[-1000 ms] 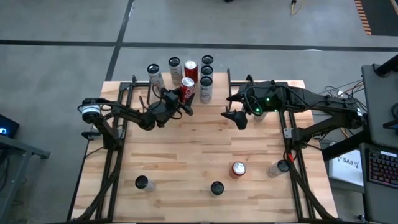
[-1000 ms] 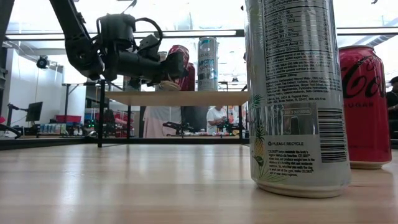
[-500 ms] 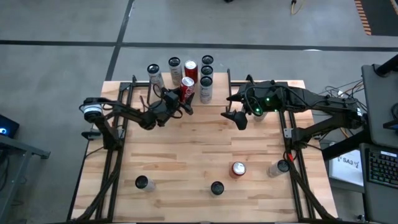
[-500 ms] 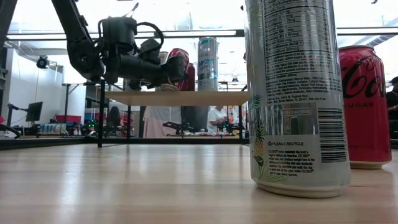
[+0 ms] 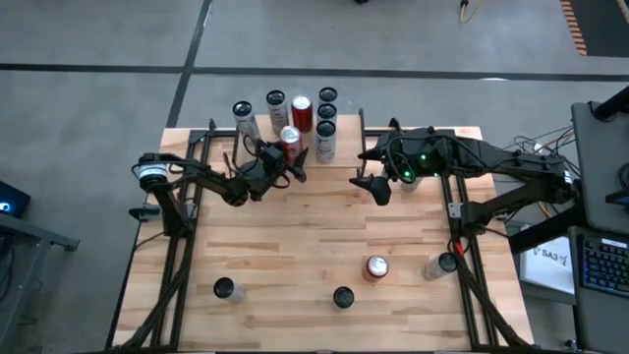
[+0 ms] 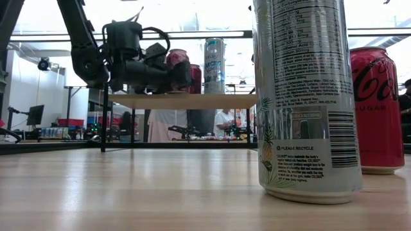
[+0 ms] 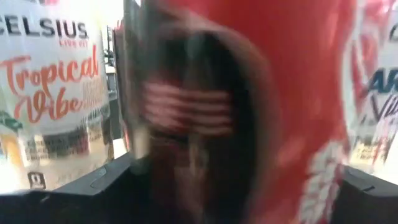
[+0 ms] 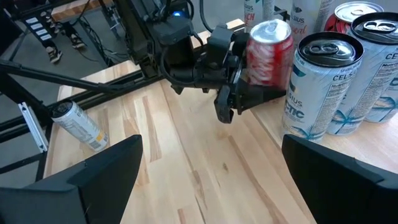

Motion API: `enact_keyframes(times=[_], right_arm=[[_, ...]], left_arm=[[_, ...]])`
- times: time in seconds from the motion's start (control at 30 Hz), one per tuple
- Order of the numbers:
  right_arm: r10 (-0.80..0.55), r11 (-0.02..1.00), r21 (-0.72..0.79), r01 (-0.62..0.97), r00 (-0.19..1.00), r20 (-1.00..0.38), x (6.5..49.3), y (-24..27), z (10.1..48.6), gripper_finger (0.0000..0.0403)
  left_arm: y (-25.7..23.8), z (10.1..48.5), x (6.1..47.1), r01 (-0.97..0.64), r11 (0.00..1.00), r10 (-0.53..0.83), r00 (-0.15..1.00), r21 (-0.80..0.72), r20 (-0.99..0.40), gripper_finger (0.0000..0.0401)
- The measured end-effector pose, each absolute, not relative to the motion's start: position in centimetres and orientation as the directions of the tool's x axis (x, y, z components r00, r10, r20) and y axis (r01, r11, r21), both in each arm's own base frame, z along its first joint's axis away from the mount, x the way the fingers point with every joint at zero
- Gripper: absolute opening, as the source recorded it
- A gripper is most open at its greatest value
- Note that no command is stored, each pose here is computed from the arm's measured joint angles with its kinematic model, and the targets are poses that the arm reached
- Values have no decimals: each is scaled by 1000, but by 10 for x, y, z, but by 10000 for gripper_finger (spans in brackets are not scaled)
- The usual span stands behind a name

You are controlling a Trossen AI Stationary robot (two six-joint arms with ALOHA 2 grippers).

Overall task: Place canned beverage on shelf
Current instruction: Put the red soda can aligned with the other red soda can on the shelf

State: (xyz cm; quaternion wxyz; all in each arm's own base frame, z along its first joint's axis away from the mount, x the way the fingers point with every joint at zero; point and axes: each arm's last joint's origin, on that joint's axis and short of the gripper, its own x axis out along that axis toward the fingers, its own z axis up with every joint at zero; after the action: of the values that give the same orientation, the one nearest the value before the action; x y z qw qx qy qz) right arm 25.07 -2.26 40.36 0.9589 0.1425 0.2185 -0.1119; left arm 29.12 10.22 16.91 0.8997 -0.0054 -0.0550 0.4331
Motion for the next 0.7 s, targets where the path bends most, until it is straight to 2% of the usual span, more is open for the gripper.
enact_keyframes(times=[0.27, 0.7], right_arm=[[-153, 935, 223, 277, 879, -451, 251, -23, 404, 376], [-152, 936, 221, 275, 879, -451, 251, -23, 403, 376]], left_arm=[[102, 171, 291, -782, 620, 784, 612, -65, 104, 335], [100, 191, 286, -780, 621, 780, 605, -76, 160, 337]])
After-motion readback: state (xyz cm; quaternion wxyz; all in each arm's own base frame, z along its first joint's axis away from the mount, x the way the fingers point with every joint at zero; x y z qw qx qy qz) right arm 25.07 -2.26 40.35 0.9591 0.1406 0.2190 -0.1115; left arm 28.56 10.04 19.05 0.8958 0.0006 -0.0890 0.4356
